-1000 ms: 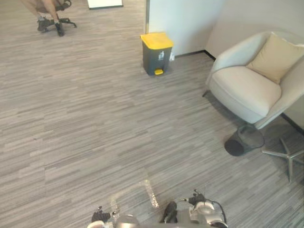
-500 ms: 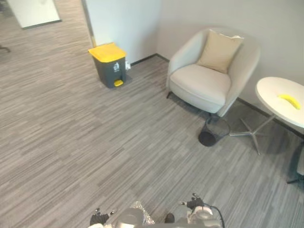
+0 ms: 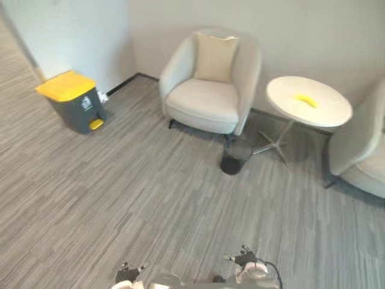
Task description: Organize the slippers on the shoe rack
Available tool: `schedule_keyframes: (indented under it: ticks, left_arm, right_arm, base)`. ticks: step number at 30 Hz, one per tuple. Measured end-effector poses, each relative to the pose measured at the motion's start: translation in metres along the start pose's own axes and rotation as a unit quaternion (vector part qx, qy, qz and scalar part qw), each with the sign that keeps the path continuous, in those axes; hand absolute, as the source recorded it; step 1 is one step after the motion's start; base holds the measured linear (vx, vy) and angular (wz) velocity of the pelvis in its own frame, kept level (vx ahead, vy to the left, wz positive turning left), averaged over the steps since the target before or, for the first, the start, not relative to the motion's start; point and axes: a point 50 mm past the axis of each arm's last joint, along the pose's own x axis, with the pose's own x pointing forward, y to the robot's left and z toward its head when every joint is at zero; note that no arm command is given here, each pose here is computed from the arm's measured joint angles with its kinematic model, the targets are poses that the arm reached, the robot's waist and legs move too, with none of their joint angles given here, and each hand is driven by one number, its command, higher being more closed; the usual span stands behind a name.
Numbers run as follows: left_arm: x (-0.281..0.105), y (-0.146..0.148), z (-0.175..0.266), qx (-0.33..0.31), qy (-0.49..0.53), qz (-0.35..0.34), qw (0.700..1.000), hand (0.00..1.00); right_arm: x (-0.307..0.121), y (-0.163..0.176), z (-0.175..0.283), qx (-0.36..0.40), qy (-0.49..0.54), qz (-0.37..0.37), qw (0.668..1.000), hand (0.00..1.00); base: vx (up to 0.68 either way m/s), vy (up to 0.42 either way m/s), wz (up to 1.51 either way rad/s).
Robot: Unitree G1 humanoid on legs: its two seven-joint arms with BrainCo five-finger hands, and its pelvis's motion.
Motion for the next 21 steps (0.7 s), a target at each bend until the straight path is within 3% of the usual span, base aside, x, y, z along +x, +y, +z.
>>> schedule_keyframes:
  ticks: [10,21]
  left_arm:
    - [0.000,-0.006,0.000,0.015,-0.001,-0.012,1.000,0.00]
    - [0.000,-0.002,0.003,0.017,-0.007,-0.008,1.000,0.00]
  right_arm:
    - [0.002,-0.023,-0.006,0.005,0.009,-0.039,0.999,0.00]
    - [0.001,-0.020,-0.009,0.017,0.010,-0.039,0.999,0.00]
  base:
    - [-0.01,-0.092,-0.35]
    - [-0.07,0.070,-0.15]
